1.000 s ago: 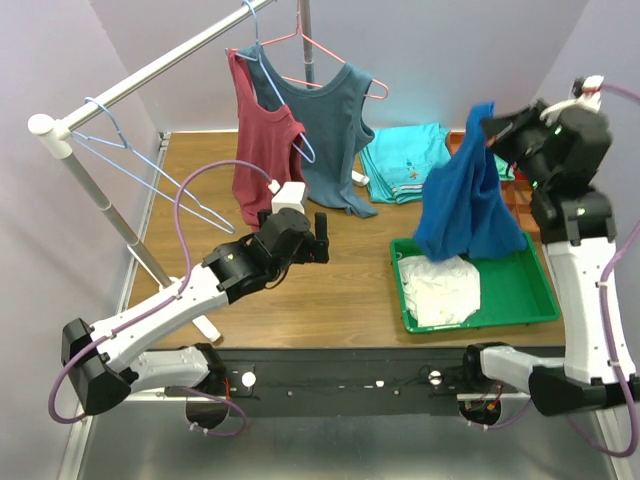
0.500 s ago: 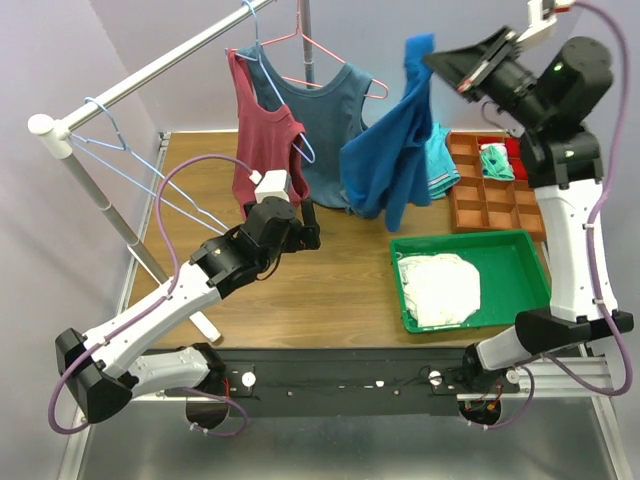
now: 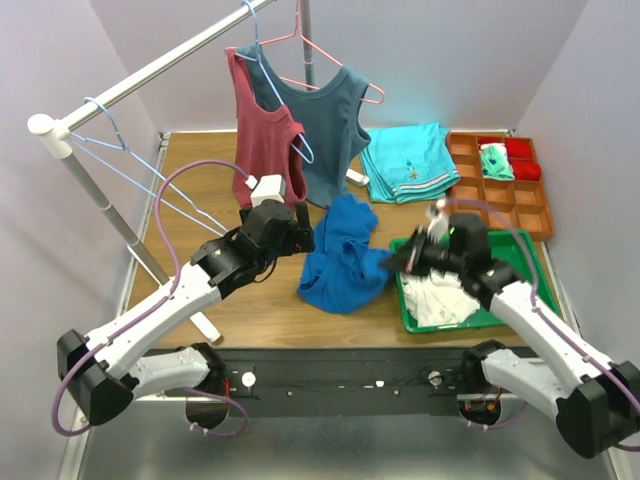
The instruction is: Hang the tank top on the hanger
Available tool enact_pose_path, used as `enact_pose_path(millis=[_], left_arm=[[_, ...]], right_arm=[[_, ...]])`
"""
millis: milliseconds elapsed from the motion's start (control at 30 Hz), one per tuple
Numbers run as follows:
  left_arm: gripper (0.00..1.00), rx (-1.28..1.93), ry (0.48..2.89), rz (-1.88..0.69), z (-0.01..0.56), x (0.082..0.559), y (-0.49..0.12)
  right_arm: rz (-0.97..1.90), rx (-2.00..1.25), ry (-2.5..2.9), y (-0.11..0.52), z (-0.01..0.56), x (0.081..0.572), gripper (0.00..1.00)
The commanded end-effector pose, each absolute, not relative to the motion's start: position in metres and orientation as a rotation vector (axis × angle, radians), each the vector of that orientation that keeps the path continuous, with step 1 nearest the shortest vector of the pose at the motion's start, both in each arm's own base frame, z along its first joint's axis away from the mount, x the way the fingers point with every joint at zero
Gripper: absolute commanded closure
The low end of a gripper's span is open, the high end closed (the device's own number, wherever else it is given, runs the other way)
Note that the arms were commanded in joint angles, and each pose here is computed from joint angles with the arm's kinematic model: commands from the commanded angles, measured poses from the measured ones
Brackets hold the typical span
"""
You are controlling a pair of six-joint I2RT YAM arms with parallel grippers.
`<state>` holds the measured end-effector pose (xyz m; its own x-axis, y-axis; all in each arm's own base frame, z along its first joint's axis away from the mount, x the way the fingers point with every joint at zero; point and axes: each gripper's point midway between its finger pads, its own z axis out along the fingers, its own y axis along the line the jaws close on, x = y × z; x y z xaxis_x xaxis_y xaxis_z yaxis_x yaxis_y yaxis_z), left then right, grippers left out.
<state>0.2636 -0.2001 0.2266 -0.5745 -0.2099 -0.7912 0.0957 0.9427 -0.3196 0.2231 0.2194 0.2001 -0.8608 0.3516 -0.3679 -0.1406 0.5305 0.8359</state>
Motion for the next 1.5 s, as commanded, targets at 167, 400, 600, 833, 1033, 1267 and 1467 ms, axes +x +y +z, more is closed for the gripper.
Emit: enact_pose_path(millis=[167,400,600,833,1033,1267,1467], left_arm=[[0.15,0.074,2.288,-0.588,0.160,0.268,-0.259],[0.21,0.222,2.335,-0.656,0.129,0.290,-0.312],[0.23,0.319,2.345,-0.695,0.118,0.299,-0.350],[0.48,0.331,2.426,-0.617,0.090,0.293,-0.349],[1.00,0.312,2.409,-0.579,0.103,0.287,-0.333],[1.00,0.175,2.143,-0.662,0.206,0.271,-0.289],[1.00,0.185,1.841,-0.819,0.319,0.243,-0.259]], right_arm=[[1.051,0.224,2.545,0.183,0.089,0.173,0.99],[0.967,0.185,2.566,0.179,0.082,0.182,0.99],[0.954,0.141,2.589,0.180,0.078,0.184,0.99],[0.882,0.126,2.580,0.175,0.078,0.193,0.99],[0.869,0.126,2.530,0.177,0.094,0.209,0.99],[0.807,0.171,2.318,0.175,0.159,0.256,0.99],[0.886,0.153,2.022,0.191,0.270,0.307,0.99]])
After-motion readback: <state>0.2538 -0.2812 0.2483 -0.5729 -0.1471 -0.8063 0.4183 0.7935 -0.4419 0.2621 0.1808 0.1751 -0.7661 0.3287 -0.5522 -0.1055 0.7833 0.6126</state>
